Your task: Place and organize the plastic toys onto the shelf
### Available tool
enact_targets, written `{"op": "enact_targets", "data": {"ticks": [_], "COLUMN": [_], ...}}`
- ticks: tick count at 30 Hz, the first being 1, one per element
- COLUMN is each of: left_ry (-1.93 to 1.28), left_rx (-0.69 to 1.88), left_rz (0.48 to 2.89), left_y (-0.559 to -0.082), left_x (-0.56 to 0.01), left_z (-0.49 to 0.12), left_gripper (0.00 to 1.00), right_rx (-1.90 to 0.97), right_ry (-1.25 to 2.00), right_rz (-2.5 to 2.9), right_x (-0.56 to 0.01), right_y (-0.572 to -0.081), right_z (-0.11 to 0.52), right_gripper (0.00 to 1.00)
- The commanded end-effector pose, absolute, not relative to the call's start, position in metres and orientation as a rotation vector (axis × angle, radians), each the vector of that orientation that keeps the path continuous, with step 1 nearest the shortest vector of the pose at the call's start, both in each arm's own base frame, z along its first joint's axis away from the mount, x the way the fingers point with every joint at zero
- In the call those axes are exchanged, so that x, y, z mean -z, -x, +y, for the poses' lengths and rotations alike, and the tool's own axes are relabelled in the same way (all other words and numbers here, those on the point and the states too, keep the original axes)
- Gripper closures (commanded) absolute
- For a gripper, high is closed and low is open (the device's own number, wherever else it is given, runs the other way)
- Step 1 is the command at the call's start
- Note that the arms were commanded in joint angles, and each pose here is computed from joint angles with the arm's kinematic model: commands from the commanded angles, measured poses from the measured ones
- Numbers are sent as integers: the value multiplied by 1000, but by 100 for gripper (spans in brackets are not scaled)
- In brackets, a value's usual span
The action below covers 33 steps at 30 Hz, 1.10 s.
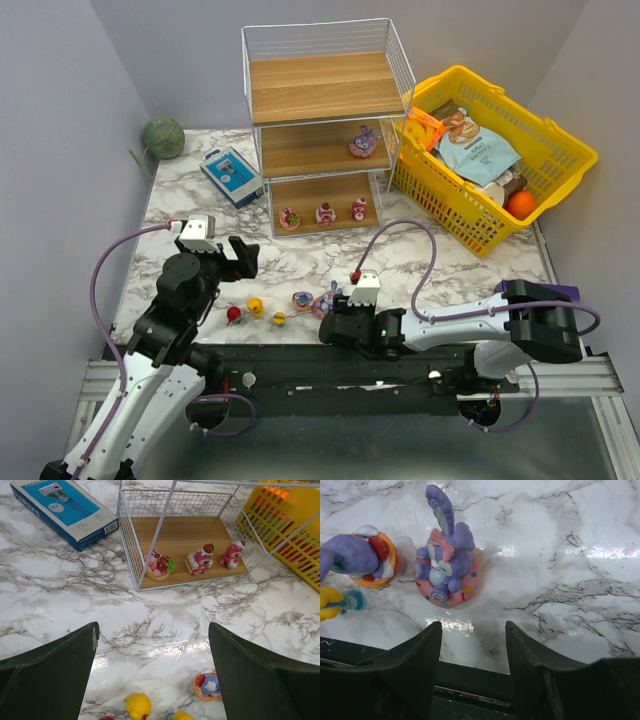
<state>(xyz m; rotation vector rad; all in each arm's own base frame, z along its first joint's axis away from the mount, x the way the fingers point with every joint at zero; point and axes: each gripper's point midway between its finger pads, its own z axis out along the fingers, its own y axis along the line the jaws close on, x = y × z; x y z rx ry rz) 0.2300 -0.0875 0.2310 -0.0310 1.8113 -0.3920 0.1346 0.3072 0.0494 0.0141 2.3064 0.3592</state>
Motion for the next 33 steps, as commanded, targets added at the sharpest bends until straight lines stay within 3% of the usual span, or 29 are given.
{"op": "enact_targets", "data": {"ticks": [1, 4, 10, 26, 33], "left_ry": [15, 14, 12, 13, 12], "left_rx": [408, 407, 413, 409, 408], "left_rz": [1791, 1789, 1790, 1789, 1792], "left_y": [-228, -228, -228, -229, -229], "left_x": [-240, -240, -240, -240, -239], "left_z": [-89, -89, -90, -89, -89], "left_gripper": [1, 1, 1, 1, 1], "right_rx": [-402, -375, -293, -55, 1], "right_ry": [30, 54, 45, 13, 5], "right_rz": [2261, 2277, 2333, 2291, 2275], "right_x": [-52, -43, -14, 3, 1], "right_y": [-140, -142, -149, -180, -189], "right_z": [331, 340, 340, 257, 234], "right_gripper": [31, 23, 20, 22, 30]}}
